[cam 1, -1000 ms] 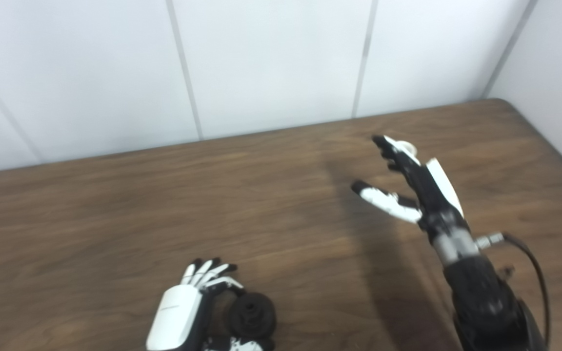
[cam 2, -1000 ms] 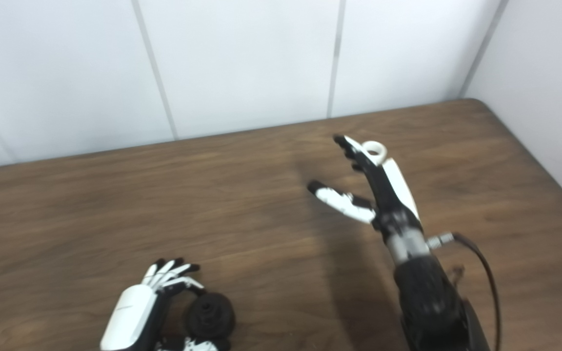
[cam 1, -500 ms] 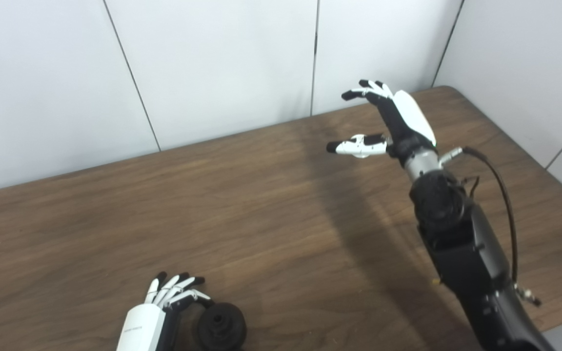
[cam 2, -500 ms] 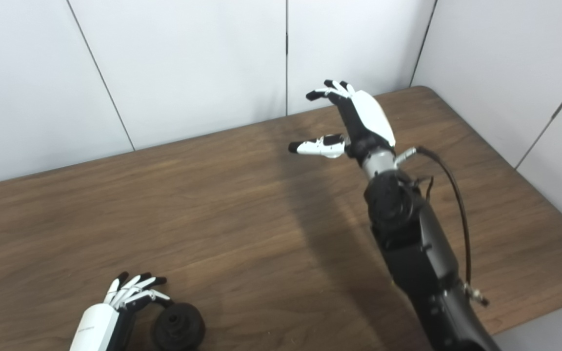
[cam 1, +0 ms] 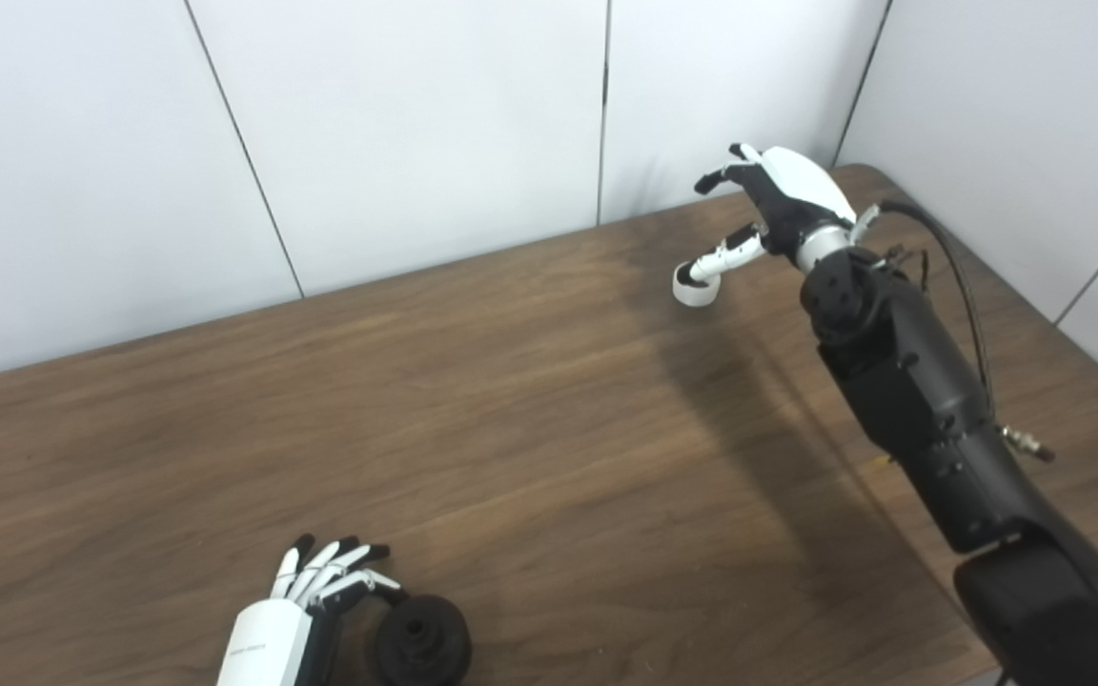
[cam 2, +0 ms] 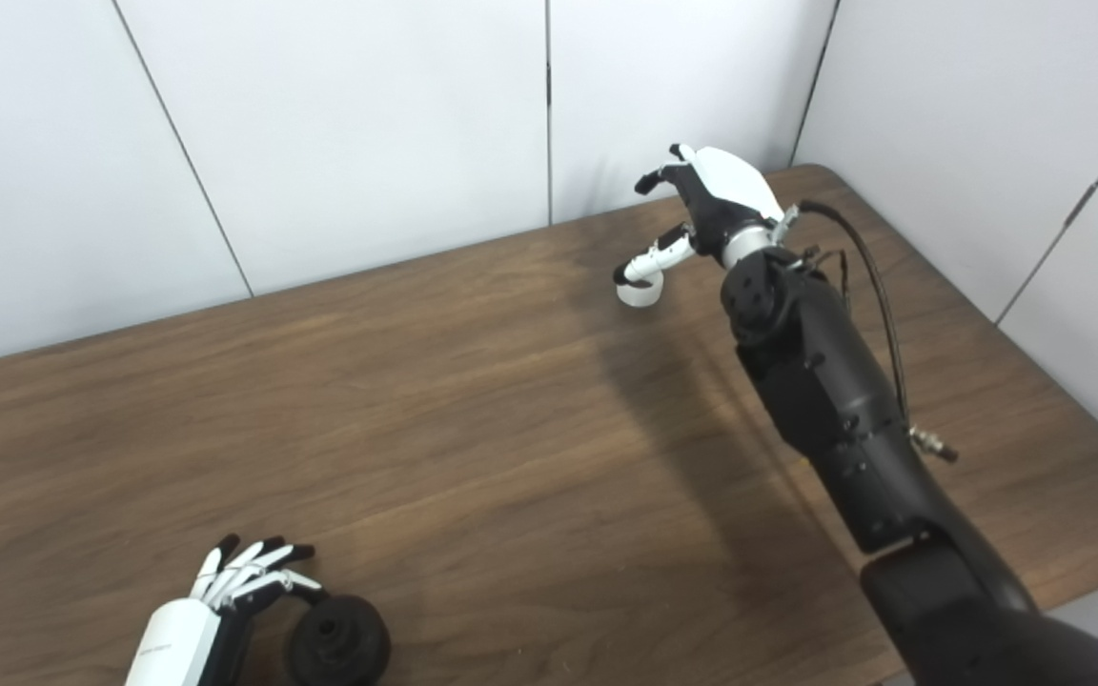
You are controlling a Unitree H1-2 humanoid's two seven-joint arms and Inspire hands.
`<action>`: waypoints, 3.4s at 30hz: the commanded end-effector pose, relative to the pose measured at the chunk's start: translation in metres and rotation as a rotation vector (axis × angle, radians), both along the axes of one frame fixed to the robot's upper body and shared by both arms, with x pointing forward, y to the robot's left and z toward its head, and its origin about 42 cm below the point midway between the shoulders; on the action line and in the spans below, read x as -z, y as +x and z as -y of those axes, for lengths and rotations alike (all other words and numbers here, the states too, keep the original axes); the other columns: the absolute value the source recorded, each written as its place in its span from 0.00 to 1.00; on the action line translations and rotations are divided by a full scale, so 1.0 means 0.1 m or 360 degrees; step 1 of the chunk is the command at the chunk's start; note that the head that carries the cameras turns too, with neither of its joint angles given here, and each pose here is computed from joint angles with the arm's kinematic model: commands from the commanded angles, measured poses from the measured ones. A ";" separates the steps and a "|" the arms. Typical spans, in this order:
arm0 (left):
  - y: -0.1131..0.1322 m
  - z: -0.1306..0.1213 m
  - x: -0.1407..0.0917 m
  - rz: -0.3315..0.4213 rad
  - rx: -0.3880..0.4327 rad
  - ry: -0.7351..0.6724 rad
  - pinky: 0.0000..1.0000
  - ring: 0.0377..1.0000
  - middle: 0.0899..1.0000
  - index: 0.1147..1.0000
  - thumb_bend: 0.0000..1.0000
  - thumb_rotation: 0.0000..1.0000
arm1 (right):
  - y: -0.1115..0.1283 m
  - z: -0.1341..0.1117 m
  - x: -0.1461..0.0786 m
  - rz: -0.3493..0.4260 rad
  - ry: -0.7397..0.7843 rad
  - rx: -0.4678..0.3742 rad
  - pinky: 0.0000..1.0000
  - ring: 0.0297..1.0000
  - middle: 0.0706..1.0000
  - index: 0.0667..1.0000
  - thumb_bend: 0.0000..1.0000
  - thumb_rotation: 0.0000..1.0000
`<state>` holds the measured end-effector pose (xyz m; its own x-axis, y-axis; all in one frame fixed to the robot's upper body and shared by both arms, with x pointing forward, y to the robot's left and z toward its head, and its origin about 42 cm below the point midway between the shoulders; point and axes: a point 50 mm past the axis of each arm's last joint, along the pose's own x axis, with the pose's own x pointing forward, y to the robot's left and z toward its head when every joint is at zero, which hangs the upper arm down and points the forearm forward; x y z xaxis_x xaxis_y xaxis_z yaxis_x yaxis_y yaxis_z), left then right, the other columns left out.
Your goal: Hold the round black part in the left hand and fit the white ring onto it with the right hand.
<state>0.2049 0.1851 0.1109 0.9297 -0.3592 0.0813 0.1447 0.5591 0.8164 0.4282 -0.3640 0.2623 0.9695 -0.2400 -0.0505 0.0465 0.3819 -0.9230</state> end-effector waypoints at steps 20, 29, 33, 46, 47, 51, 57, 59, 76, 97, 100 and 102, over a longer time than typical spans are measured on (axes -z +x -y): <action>-0.06 0.01 0.05 -0.0050 -0.0045 0.0038 1.00 0.89 0.78 0.42 0.52 0.06 | 0.46 -0.03 -0.27 -0.0269 -0.0286 0.0033 1.00 1.00 0.98 0.74 0.87 0.30; -0.07 0.03 0.05 -0.0039 -0.0051 0.0024 1.00 0.88 0.78 0.42 0.52 0.06 | 0.50 -0.03 -0.16 -0.0344 -0.0334 0.0059 1.00 1.00 0.97 0.73 0.85 0.29; -0.07 0.04 0.04 -0.0038 -0.0049 0.0032 1.00 0.88 0.78 0.42 0.52 0.06 | 0.48 -0.02 -0.13 -0.0359 -0.0352 0.0056 1.00 1.00 0.98 0.72 0.85 0.29; -0.08 0.06 0.03 -0.0041 -0.0049 0.0036 1.00 0.88 0.78 0.42 0.52 0.06 | 0.47 -0.03 -0.07 -0.0360 -0.0368 0.0047 1.00 1.00 0.96 0.70 0.84 0.28; -0.08 0.06 0.03 -0.0043 -0.0051 0.0038 1.00 0.88 0.78 0.42 0.52 0.06 | 0.47 -0.03 -0.07 -0.0358 -0.0365 0.0047 1.00 1.00 0.96 0.70 0.84 0.28; -0.09 0.07 0.02 -0.0048 -0.0053 0.0047 1.00 0.88 0.78 0.42 0.52 0.06 | 0.47 -0.05 -0.07 -0.0338 -0.0354 0.0037 1.00 1.00 0.96 0.68 0.84 0.26; -0.09 0.08 0.01 -0.0050 -0.0054 0.0047 1.00 0.88 0.78 0.42 0.52 0.06 | 0.47 -0.06 -0.07 -0.0307 -0.0346 0.0025 1.00 1.00 0.95 0.67 0.83 0.25; -0.09 0.08 0.01 -0.0050 -0.0054 0.0046 1.00 0.88 0.78 0.42 0.52 0.06 | 0.47 -0.07 -0.07 -0.0301 -0.0349 0.0022 1.00 1.00 0.95 0.66 0.83 0.25; -0.10 0.11 -0.01 -0.0050 -0.0053 0.0043 1.00 0.88 0.79 0.42 0.52 0.06 | 0.48 -0.05 -0.04 -0.0253 -0.0412 -0.0007 1.00 1.00 0.91 0.59 0.80 0.18; -0.08 0.16 -0.04 -0.0049 -0.0058 0.0036 1.00 0.89 0.79 0.42 0.52 0.06 | 0.40 0.14 0.06 -0.0227 -0.0445 -0.0042 0.99 0.98 0.82 0.45 0.52 0.13; -0.08 0.17 -0.05 -0.0044 -0.0057 0.0041 1.00 0.89 0.79 0.42 0.52 0.06 | 0.38 0.13 0.04 -0.0228 -0.0449 -0.0068 0.99 0.99 0.83 0.45 0.52 0.13; -0.08 0.18 -0.06 -0.0042 -0.0055 0.0038 1.00 0.89 0.79 0.42 0.52 0.06 | 0.36 0.10 0.01 -0.0211 -0.0455 -0.0107 0.99 0.98 0.83 0.45 0.52 0.13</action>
